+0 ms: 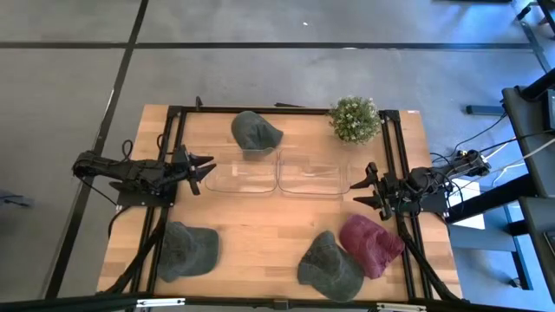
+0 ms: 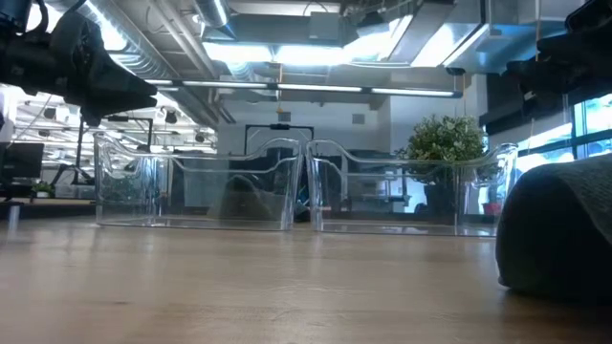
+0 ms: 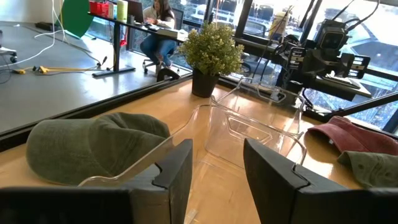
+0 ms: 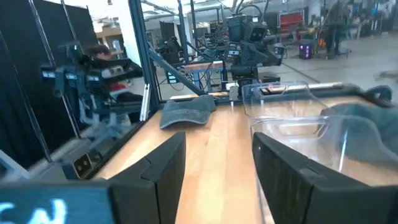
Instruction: Pick & Place hat
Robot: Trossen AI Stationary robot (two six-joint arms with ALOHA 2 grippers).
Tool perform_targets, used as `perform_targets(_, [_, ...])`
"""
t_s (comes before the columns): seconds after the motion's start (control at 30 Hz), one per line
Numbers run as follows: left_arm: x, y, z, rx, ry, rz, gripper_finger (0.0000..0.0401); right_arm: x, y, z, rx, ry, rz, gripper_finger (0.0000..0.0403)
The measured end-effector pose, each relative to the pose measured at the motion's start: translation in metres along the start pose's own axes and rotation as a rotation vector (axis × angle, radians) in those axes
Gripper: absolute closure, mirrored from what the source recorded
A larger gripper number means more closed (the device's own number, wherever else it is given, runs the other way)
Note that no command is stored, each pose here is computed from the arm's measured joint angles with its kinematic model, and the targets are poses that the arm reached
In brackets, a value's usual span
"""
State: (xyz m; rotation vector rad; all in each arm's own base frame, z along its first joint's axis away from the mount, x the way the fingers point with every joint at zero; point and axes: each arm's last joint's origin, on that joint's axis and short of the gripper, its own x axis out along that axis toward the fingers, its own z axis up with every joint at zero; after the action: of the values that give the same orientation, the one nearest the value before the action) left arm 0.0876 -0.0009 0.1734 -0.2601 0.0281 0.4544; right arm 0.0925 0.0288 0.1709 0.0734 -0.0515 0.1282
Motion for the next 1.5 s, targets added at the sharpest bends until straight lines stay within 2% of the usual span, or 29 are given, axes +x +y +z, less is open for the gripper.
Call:
perform_targets(0.1, [0.0,0.0,0.0,0.0,0.0,0.0,0.0262,0.0,-0.002,0.001,-0.238,-0.007,-0.086,0.0217])
perform_targets(0.23, [0.0,0.0,0.0,0.0,0.0,0.0,0.0262,0.0,-0.003,0.001,-0.397,0.003,-0.109,0.0217])
perform_targets(0.37, [0.0,0.0,0.0,0.0,0.0,0.0,0.0262,0.0,-0.003,0.001,-0.438,0.005,-0.11,0.0217])
perform_targets(0.63, [0.0,0.0,0.0,0.0,0.0,0.0,0.0262,0.0,-0.003,0.001,-0.419,0.004,-0.109,0.0217])
perform_targets(0.87, [0.0,0.0,0.0,0.0,0.0,0.0,0.0262,0.0,-0.005,0.003,-0.308,-0.009,-0.142,0.0217])
perform_targets(0.97, [0.0,0.0,0.0,0.0,0.0,0.0,0.0262,0.0,-0.007,0.007,-0.173,-0.057,-0.198,0.0217])
perform_targets(1.07, [0.0,0.0,0.0,0.008,0.0,0.001,0.0262,-0.001,-0.009,0.014,0.016,-0.143,-0.257,0.0217])
perform_targets(1.17, [0.0,0.001,0.0,0.067,-0.006,0.02,0.0262,-0.003,-0.012,0.019,0.136,-0.213,-0.314,0.0217])
perform_targets(1.37, [0.0,0.001,0.0,0.043,-0.007,0.024,0.0262,-0.005,-0.015,0.026,0.184,-0.298,-0.402,0.0217])
perform_targets(1.5, [0.0,0.001,0.0,0.038,-0.007,0.025,0.0262,-0.007,-0.014,0.036,0.182,-0.304,-0.396,0.0217])
